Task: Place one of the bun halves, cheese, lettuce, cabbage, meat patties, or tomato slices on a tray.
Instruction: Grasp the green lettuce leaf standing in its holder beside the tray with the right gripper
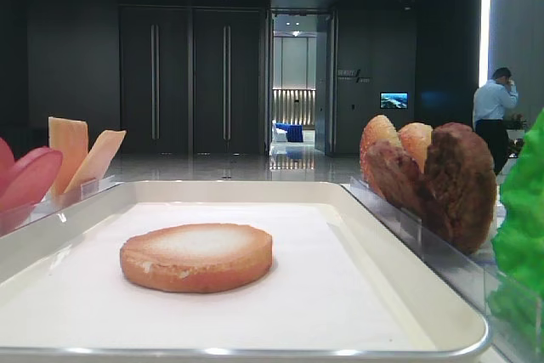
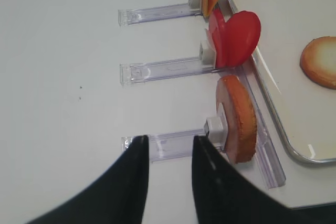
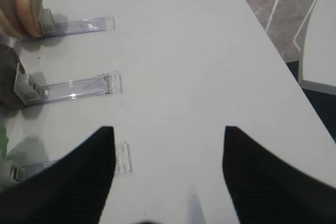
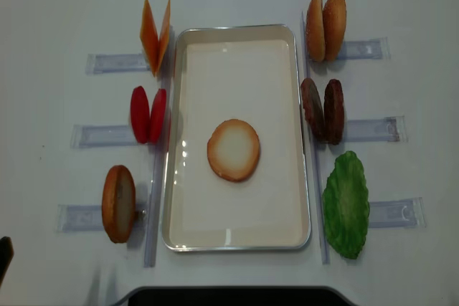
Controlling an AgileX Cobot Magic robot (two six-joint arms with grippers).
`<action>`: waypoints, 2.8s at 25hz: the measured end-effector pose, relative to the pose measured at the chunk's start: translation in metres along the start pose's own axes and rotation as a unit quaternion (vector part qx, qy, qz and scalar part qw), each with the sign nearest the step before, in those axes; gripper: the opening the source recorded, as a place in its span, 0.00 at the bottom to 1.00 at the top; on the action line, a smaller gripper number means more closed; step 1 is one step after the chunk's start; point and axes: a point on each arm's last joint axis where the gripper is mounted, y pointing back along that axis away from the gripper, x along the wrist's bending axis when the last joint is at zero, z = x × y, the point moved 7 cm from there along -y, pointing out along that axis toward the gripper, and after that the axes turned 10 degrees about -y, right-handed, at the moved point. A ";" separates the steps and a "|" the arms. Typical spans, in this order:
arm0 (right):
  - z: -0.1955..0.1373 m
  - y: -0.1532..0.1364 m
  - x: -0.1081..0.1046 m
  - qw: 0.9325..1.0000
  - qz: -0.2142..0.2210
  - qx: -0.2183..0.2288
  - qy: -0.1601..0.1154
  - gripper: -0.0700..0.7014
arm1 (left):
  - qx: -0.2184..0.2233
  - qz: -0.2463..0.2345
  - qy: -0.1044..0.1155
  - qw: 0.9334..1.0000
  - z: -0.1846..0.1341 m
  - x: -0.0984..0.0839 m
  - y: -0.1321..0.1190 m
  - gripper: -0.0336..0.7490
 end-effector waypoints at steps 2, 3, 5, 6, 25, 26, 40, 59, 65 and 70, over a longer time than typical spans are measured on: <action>0.000 0.000 0.000 1.000 0.000 0.000 0.000 0.64 | 0.000 0.000 0.000 1.000 0.000 0.000 0.000 0.31; 0.000 0.000 0.000 1.000 0.000 0.000 0.000 0.64 | 0.000 0.000 0.000 1.000 0.000 0.000 0.000 0.30; 0.000 0.000 0.000 1.000 0.000 0.000 0.000 0.64 | 0.000 0.000 0.000 1.000 0.000 0.000 0.000 0.29; 0.000 0.000 0.000 1.000 0.000 0.000 0.000 0.64 | 0.000 0.000 0.000 1.000 0.000 0.000 0.000 0.29; 0.053 -0.109 0.012 0.948 -0.041 0.316 -0.010 0.64 | 0.000 0.000 0.000 1.000 0.000 0.000 0.000 0.25; 0.054 -0.118 0.012 0.939 -0.045 0.341 -0.011 0.64 | 0.000 0.000 0.000 1.000 0.000 0.000 0.000 0.24; 0.056 -0.138 0.056 0.910 -0.021 0.414 -0.004 0.62 | 0.000 0.000 0.000 1.000 0.000 0.000 0.000 0.15; -0.002 -0.094 0.160 0.888 0.000 0.459 0.027 0.61 | 0.000 0.000 0.000 1.000 0.000 0.000 0.000 0.04; -0.018 -0.108 0.172 0.880 -0.009 0.472 0.044 0.61 | 0.000 0.000 -0.005 1.000 0.000 0.000 0.000 0.04; -0.025 -0.116 0.175 0.877 -0.017 0.478 0.050 0.59 | 0.000 0.000 -0.005 1.000 0.000 0.000 0.000 0.04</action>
